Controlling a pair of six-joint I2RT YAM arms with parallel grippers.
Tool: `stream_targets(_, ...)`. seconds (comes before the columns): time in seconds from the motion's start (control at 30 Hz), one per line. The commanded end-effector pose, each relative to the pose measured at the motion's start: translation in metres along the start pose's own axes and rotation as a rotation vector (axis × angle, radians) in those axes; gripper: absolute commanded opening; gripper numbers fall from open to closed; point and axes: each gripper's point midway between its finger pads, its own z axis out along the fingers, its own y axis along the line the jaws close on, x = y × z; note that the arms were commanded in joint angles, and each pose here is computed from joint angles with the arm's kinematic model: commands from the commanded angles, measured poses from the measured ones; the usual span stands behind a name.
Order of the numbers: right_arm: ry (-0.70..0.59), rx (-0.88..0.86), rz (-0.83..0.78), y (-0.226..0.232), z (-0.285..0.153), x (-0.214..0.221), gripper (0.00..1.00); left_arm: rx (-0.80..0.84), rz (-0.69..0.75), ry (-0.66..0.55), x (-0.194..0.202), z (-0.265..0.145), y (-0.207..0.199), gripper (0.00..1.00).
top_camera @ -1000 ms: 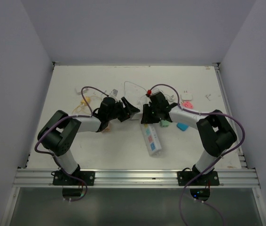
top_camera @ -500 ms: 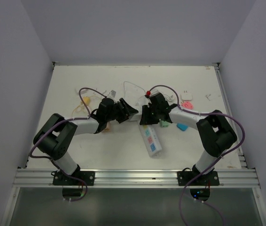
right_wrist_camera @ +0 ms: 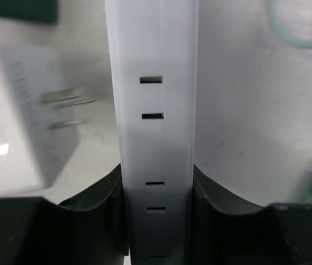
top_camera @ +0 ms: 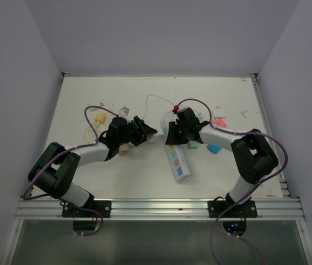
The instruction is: Pull the plug off the socket
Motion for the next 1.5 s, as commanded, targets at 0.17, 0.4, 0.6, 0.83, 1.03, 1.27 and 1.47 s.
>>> stream_targets(0.17, 0.064, 0.456, 0.089, -0.117, -0.011, 0.035, 0.00, 0.149, -0.032, -0.062, -0.023, -0.024, -0.024, 0.00)
stream_targets(0.4, 0.050, 0.441, 0.117, -0.121, -0.015, 0.030, 0.00, 0.021, 0.148, -0.062, -0.030, -0.025, -0.011, 0.00)
stream_targets(0.6, 0.047, 0.381, 0.122, -0.111, -0.012, 0.028, 0.00, -0.133, 0.385, -0.173, -0.047, -0.032, 0.013, 0.00)
stream_targets(0.83, 0.046, 0.355, 0.117, -0.107, -0.012, 0.027, 0.00, -0.242, 0.617, -0.268, -0.043, -0.019, 0.009, 0.00)
stream_targets(1.03, 0.041, 0.333, 0.122, -0.102, -0.013, 0.026, 0.00, -0.313, 0.704, -0.320, -0.047, -0.012, 0.019, 0.06)
stream_targets(1.27, 0.042, 0.289, 0.141, -0.094, -0.006, 0.021, 0.00, -0.391, 0.805, -0.296, -0.017, -0.004, 0.033, 0.26)
stream_targets(1.47, 0.029, 0.221, 0.162, -0.080, 0.002, 0.010, 0.00, -0.430, 0.782, -0.247, 0.000, -0.010, 0.049, 0.39)
